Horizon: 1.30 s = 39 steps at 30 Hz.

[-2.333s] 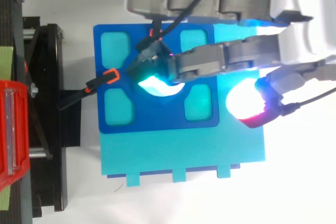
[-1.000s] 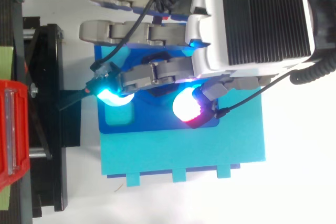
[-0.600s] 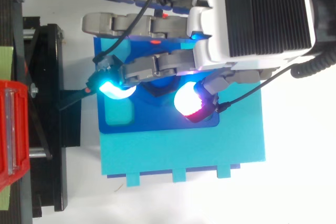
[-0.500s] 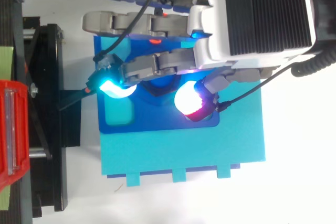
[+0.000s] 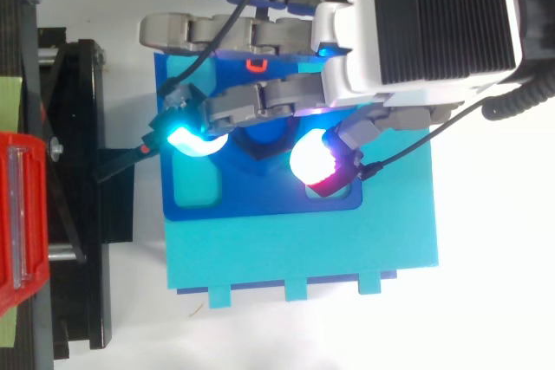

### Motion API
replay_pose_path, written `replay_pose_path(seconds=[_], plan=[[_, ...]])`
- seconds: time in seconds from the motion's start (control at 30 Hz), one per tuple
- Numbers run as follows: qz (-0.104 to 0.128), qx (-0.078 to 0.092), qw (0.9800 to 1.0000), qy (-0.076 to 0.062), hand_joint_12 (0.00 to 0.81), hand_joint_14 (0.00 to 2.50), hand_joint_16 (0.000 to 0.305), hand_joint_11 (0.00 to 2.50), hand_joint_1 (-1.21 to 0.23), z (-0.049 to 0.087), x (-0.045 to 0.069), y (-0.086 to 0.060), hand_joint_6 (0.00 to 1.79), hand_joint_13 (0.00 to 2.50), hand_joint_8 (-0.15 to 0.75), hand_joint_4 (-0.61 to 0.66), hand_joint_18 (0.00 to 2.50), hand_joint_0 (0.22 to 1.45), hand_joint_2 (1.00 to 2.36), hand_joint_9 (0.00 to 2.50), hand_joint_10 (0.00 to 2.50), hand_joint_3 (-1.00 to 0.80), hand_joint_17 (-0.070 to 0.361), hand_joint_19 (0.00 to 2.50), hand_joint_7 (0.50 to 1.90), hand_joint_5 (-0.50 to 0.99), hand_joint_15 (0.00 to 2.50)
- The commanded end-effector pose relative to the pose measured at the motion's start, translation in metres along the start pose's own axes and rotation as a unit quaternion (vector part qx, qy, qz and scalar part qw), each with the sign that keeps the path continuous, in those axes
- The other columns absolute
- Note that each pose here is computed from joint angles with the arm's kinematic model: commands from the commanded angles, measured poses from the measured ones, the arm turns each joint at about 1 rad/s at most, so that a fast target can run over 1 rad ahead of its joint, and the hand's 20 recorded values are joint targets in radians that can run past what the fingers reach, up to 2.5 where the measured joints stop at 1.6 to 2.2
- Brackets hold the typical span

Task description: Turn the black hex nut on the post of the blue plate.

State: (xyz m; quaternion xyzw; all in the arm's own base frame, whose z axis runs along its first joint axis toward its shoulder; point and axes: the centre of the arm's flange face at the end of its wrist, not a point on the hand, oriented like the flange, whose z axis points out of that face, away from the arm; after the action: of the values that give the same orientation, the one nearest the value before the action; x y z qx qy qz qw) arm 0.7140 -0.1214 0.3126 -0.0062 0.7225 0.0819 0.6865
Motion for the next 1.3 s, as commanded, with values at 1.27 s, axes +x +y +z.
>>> replay_pose_path(seconds=[1.27], plan=[[-0.004, 0.0, 0.9999, 0.013, 0.292, 0.0, 0.042, 0.0, -0.79, -0.007, 0.002, -0.013, 0.5, 0.0, 0.104, -0.02, 0.0, 0.48, 1.0, 0.0, 0.0, -0.5, 0.094, 0.08, 0.72, -0.3, 0.0]])
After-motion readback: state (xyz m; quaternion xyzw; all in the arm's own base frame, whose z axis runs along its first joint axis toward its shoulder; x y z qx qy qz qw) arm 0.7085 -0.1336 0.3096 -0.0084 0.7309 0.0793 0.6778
